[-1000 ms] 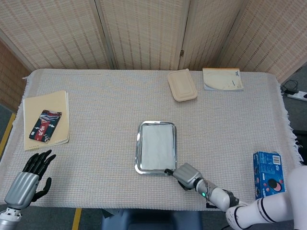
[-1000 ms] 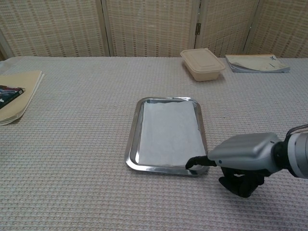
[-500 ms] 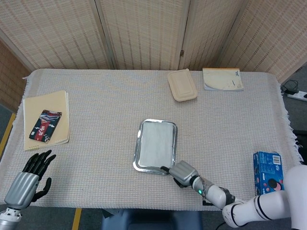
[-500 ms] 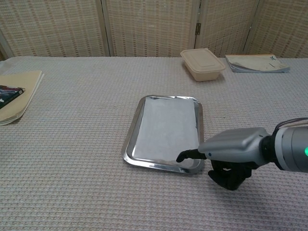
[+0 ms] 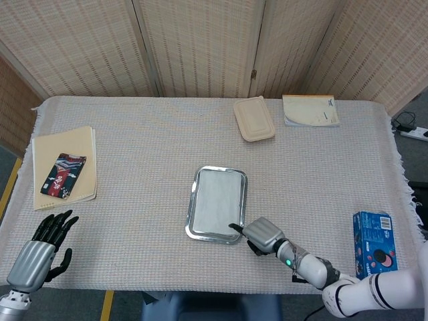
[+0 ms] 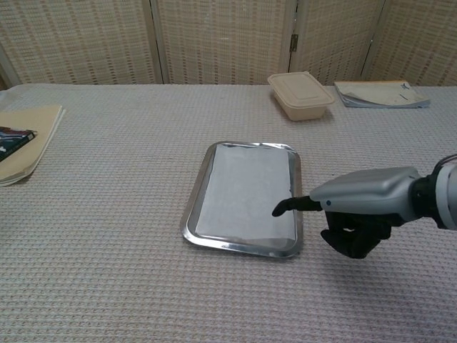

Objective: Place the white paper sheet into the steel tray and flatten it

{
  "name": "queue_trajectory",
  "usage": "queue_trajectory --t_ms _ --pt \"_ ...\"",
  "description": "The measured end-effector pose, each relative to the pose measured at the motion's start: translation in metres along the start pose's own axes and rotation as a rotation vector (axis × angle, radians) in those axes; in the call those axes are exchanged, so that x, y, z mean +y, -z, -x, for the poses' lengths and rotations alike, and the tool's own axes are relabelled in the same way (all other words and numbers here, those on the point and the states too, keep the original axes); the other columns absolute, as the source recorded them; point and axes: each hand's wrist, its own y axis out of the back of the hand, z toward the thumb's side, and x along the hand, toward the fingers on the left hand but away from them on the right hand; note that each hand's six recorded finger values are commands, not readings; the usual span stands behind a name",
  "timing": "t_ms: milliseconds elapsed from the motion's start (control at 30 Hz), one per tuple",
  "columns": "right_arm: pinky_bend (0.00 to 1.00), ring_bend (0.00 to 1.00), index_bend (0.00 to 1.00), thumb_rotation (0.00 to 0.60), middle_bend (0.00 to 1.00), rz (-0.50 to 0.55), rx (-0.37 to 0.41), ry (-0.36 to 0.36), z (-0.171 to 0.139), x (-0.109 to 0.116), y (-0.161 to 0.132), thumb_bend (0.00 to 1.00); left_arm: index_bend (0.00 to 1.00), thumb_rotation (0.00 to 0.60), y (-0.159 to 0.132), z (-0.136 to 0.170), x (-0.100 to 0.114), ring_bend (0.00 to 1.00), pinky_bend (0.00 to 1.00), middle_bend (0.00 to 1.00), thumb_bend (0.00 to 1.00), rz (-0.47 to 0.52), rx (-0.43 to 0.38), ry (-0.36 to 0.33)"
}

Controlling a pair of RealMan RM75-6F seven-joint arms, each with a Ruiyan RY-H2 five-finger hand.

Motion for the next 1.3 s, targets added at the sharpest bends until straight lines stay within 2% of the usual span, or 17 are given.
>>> queue_trajectory --t_ms 367,767,967,1100,1167,1200,1300 --pt "0.98 0.99 0.00 0.600 0.97 -0.019 -0.042 -0.009 0.013 -0.010 0.016 0.88 0.00 0.600 0.000 -0.001 0.000 0.00 0.00 0.00 0.67 0.002 0.002 0.001" --pt "0.98 0.99 0.00 0.600 0.97 -0.017 -0.021 -0.049 0.022 -0.020 0.002 0.87 0.00 0.600 0.000 0.000 0.001 0.00 0.00 0.00 0.67 0.008 -0.002 -0.003" --pt "0.98 0.99 0.00 0.600 0.97 -0.016 -0.025 -0.019 0.018 -0.013 0.003 0.88 0.00 0.600 0.000 0.000 0.001 0.00 0.00 0.00 0.67 0.007 -0.003 -0.001" --pt "0.98 0.99 0.00 0.600 0.97 -0.015 -0.042 0.034 0.014 -0.003 0.009 0.87 0.00 0.600 0.000 0.000 0.000 0.00 0.00 0.00 0.67 0.006 -0.003 0.000" --pt "0.94 0.93 0.00 0.600 0.91 -0.012 -0.046 0.063 0.011 0.002 0.011 0.88 0.00 0.600 0.000 0.000 0.001 0.00 0.00 0.00 0.67 0.006 -0.003 -0.001" --pt "0.90 0.86 0.00 0.600 0.85 -0.012 -0.048 0.086 0.008 0.006 0.012 0.88 0.00 0.600 0.000 0.000 0.001 0.00 0.00 0.00 0.67 0.007 -0.001 -0.002" --pt "0.69 0.64 0.00 0.600 0.56 -0.015 -0.054 0.165 -0.004 0.014 0.016 0.88 0.00 0.600 0.001 -0.001 0.001 0.00 0.00 0.00 0.67 0.005 0.001 -0.005"
